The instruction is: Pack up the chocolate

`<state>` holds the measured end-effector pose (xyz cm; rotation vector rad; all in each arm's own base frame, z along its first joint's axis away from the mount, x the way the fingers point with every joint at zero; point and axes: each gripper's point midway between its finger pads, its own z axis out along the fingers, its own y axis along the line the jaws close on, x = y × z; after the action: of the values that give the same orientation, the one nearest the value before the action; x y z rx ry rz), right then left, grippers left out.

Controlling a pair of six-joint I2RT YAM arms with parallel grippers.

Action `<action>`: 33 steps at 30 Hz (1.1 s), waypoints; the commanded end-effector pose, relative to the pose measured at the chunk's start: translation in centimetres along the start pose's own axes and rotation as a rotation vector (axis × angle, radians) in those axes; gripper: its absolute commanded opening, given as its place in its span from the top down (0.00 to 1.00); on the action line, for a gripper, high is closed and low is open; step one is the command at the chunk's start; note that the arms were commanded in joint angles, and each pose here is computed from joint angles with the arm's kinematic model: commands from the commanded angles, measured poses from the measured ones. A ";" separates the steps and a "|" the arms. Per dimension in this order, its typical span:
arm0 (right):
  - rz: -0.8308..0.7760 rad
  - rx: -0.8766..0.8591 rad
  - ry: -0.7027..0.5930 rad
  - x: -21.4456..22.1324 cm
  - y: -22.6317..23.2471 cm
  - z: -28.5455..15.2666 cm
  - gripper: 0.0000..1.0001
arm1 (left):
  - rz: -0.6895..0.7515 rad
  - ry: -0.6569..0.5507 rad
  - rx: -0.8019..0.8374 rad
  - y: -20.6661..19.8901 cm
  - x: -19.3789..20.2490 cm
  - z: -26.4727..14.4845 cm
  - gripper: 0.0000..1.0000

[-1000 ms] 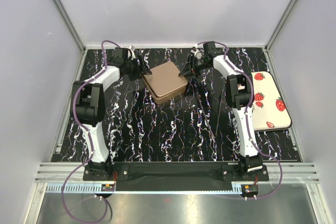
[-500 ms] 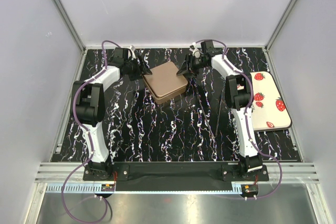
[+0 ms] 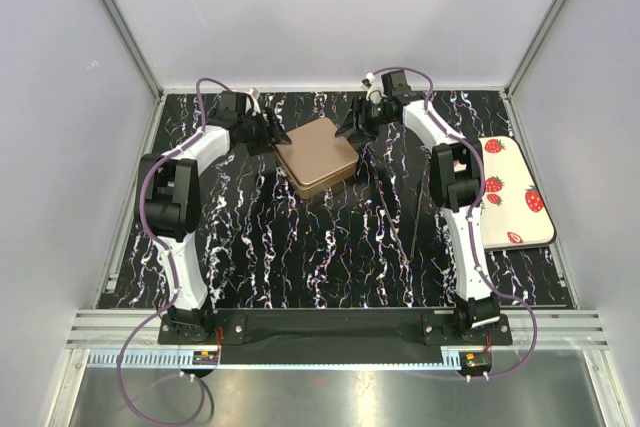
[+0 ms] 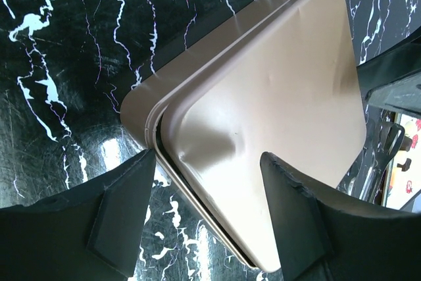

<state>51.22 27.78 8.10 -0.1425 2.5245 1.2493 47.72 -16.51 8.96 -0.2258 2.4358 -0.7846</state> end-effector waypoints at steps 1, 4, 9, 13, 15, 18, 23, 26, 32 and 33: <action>-0.113 0.005 -0.100 -2.7 4.2 -2.6 0.39 | 0.045 -0.043 0.046 -2.2 -1.5 -1.5 0.30; -0.116 0.017 -0.103 -2.7 4.1 -2.8 0.39 | 0.045 -0.044 0.044 -2.2 -1.5 -1.5 0.30; -0.117 0.007 -0.106 -2.8 4.5 -3.0 0.41 | 0.043 -0.042 0.045 -2.2 -1.4 -1.5 0.30; -0.103 -0.002 -0.095 -2.6 4.4 -2.8 0.43 | 0.040 -0.043 0.046 -2.2 -1.5 -1.5 0.30; -0.097 -0.007 -0.090 -2.4 4.5 -2.6 0.43 | 0.041 -0.046 0.047 -2.3 -1.5 -1.6 0.30; -0.096 -0.019 -0.080 -2.0 4.7 -2.2 0.44 | 0.041 -0.044 0.046 -2.2 -1.4 -1.6 0.30; -0.099 -0.042 -0.072 -1.8 5.4 -2.0 0.46 | 0.041 -0.045 0.045 -2.2 -1.4 -1.6 0.29; -0.097 -0.052 -0.064 -1.7 5.7 -1.8 0.46 | 0.039 -0.044 0.044 -2.1 -1.3 -1.6 0.29; -0.095 -0.049 -0.064 -1.5 5.8 -1.7 0.47 | 0.039 -0.045 0.045 -2.2 -1.3 -1.7 0.29; -0.096 -0.047 -0.063 -1.5 5.8 -1.8 0.47 | 0.040 -0.048 0.046 -2.3 -1.4 -1.8 0.29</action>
<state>51.25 28.39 8.98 -0.1480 2.5135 1.2090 47.21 -16.61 8.67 -0.2303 2.4601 -0.7826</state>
